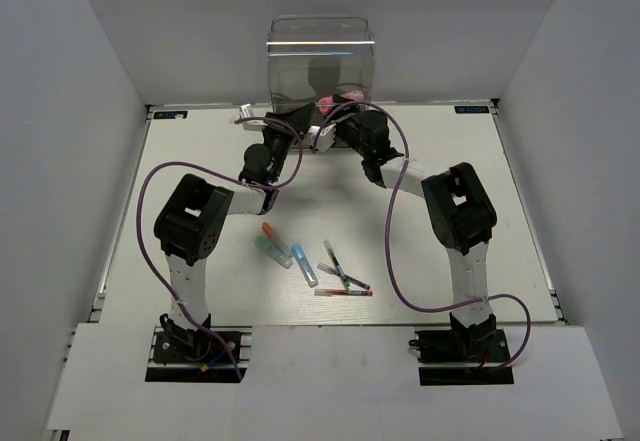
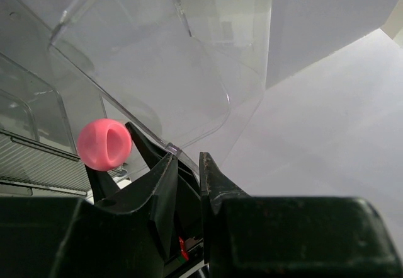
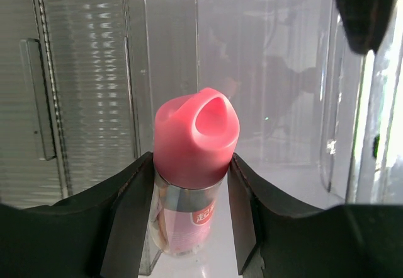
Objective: Sort the stationery into containers
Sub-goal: Place the stationery in the drawer.
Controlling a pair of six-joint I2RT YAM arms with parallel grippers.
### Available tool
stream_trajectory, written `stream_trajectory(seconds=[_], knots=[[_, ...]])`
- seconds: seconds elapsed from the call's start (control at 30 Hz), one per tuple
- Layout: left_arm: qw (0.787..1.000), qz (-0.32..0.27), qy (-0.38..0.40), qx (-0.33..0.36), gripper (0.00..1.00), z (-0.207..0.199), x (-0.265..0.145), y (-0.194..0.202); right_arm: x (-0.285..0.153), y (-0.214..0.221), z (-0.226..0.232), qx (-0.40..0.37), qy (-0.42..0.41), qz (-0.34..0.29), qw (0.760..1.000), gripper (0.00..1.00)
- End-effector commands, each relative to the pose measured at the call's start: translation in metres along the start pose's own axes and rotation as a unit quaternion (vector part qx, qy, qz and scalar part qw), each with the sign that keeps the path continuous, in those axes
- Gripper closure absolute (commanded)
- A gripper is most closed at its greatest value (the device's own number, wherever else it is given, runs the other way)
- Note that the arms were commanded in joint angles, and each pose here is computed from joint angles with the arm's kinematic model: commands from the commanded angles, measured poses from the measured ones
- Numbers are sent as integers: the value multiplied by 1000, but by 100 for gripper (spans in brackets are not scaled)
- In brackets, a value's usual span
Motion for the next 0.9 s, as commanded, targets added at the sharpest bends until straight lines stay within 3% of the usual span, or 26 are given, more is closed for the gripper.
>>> stream_trajectory(seconds=[0.0,0.43,0.47,0.5,0.7,0.87], knots=[[988,-75,131,-9,69,-59,7,-36,2,-3,-37,27,54,8,998,100],[988,-77,135,-10,69,-61,8,-37,2,2,-38,124,33,36,991,100],[988,-77,135,-10,69,-61,8,-37,2,1,-37,126,31,35,991,96],[988,-75,131,-9,69,-60,9,-36,1,2,-34,129,26,38,991,85],[988,-75,131,-9,69,-60,9,-36,-4,-1,-29,130,14,30,991,61],[988,-75,131,-9,69,-60,9,-36,-8,-5,-29,128,13,20,992,52]])
Point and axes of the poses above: each gripper's point midway between its finger pads, its own x axis out along the fingers, its own z axis along the line the jaws close on, y = z × x, the point moved 6 cm from there along -x, back along the fingers, and after that the axes turned 7 degrees about x, right-handed, at the moved point
